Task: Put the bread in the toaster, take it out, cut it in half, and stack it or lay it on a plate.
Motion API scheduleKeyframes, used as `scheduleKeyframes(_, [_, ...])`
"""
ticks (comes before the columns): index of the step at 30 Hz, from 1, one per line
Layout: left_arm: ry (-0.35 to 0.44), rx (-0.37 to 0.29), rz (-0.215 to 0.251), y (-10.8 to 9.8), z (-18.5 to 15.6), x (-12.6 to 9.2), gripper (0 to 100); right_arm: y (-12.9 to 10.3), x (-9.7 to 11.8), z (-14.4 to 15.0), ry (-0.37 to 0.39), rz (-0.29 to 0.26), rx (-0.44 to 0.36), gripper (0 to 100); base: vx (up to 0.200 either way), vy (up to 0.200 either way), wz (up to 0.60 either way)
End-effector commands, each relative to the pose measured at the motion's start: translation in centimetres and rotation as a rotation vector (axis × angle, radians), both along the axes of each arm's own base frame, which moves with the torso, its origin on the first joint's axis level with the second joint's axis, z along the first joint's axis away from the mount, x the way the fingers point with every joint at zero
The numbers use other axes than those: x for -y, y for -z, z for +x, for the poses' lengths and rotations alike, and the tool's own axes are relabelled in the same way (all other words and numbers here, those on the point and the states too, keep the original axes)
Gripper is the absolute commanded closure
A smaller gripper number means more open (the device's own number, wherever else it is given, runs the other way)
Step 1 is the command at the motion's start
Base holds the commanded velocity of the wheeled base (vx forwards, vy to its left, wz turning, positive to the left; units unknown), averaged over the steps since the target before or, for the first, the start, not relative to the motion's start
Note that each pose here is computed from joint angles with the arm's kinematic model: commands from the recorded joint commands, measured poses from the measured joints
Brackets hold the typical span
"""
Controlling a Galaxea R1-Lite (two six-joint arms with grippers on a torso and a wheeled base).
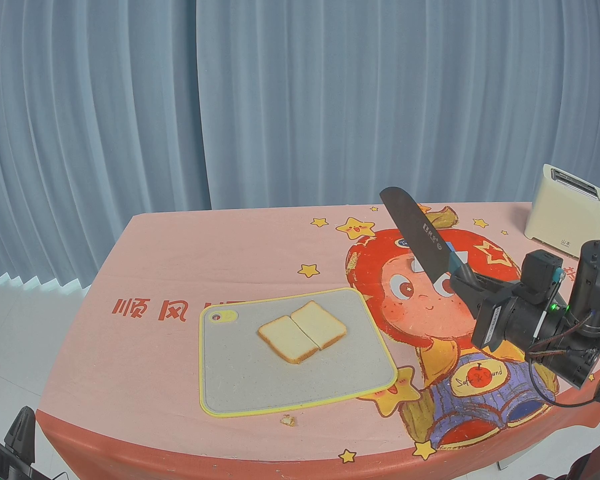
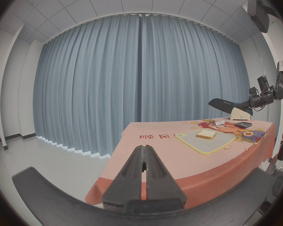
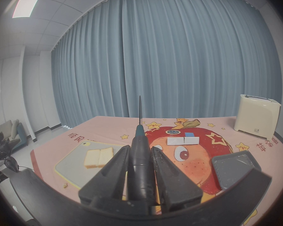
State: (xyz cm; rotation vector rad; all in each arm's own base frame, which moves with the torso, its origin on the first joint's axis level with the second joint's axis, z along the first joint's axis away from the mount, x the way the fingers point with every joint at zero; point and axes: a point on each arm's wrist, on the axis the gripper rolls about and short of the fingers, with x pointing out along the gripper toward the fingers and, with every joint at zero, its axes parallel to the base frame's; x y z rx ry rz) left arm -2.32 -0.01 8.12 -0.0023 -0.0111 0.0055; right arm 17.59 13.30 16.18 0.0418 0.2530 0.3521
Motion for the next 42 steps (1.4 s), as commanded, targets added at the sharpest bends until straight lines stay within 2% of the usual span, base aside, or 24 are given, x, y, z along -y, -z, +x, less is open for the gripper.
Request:
scheduleKeyframes(1, [-0.001, -0.005, -0.001, 0.5, 0.0, 0.0, 100, 0.2, 1.2, 0.8, 0.062, -0.007, -0.007, 100, 0.0, 0.0, 0.0])
scheduleKeyframes(12, [-0.002, -0.005, -0.001, 0.5, 0.0, 0.0, 100, 0.9, 2.5, 3.0, 0.162, -0.01, -0.034, 100, 0.0, 0.0, 0.0])
scheduleKeyframes(20, [-0.002, -0.005, -0.001, 0.5, 0.0, 0.0, 100, 2.5, 3.0, 4.2, 0.178, -0.035, -0.096, 100, 0.0, 0.0, 0.0])
scheduleKeyframes(27, [-0.002, -0.005, -0.001, 0.5, 0.0, 0.0, 100, 2.5, 4.1, 5.0, 0.215, -0.027, -0.098, 100, 0.0, 0.0, 0.0])
scheduleKeyframes(31, [-0.002, -0.005, -0.001, 0.5, 0.0, 0.0, 100, 2.8, 4.2, 5.2, 0.2, -0.025, -0.113, 100, 0.0, 0.0, 0.0])
scheduleKeyframes(36, [-0.001, -0.005, -0.001, 0.5, 0.0, 0.0, 100, 3.3, 4.9, 5.6, 0.224, -0.03, -0.135, 100, 0.0, 0.0, 0.0])
scheduleKeyframes(42, [-0.002, -0.005, -0.002, 0.5, 0.0, 0.0, 100, 4.0, 5.4, 6.1, 0.217, -0.029, -0.166, 100, 0.0, 0.0, 0.0])
